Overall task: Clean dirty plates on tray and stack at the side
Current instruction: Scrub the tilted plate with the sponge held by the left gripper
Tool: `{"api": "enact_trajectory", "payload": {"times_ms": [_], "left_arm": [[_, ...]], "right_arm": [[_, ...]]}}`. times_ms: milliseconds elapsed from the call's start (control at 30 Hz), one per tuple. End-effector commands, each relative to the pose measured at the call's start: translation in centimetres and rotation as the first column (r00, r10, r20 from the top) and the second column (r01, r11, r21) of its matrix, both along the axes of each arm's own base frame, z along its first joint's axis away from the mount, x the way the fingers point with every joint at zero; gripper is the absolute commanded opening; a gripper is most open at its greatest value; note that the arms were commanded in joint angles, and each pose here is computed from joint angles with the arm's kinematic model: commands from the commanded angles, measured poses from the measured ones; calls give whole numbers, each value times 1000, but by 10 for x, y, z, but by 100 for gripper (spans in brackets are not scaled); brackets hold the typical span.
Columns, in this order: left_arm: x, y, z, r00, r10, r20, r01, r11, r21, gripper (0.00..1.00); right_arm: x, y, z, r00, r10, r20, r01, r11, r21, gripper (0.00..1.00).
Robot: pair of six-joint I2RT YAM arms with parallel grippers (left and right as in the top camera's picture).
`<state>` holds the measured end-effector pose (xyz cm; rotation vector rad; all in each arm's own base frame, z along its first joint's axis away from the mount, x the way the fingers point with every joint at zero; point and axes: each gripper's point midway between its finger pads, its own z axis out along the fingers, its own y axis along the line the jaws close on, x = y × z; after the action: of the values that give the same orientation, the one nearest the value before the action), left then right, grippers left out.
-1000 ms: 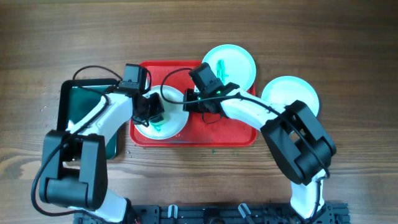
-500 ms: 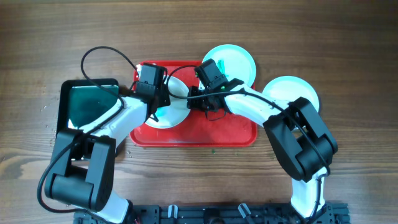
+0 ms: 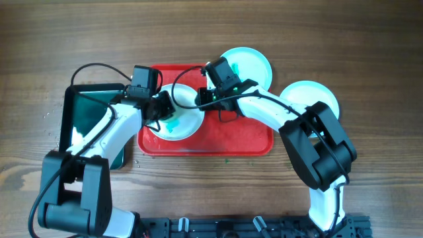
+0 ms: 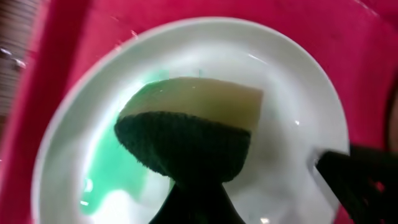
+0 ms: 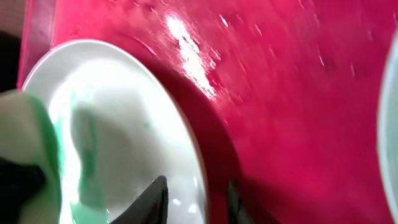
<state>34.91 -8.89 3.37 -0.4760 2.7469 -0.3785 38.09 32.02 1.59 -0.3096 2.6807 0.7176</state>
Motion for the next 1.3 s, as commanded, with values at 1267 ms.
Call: {"api": "enact_trajectory", "payload": {"times_ms": [1267], "left_arm": [[51, 37, -30, 972, -188, 143, 136, 941, 311, 4]], "right_arm": [[-23, -36, -40, 939, -182, -292, 167, 983, -76, 4]]}}
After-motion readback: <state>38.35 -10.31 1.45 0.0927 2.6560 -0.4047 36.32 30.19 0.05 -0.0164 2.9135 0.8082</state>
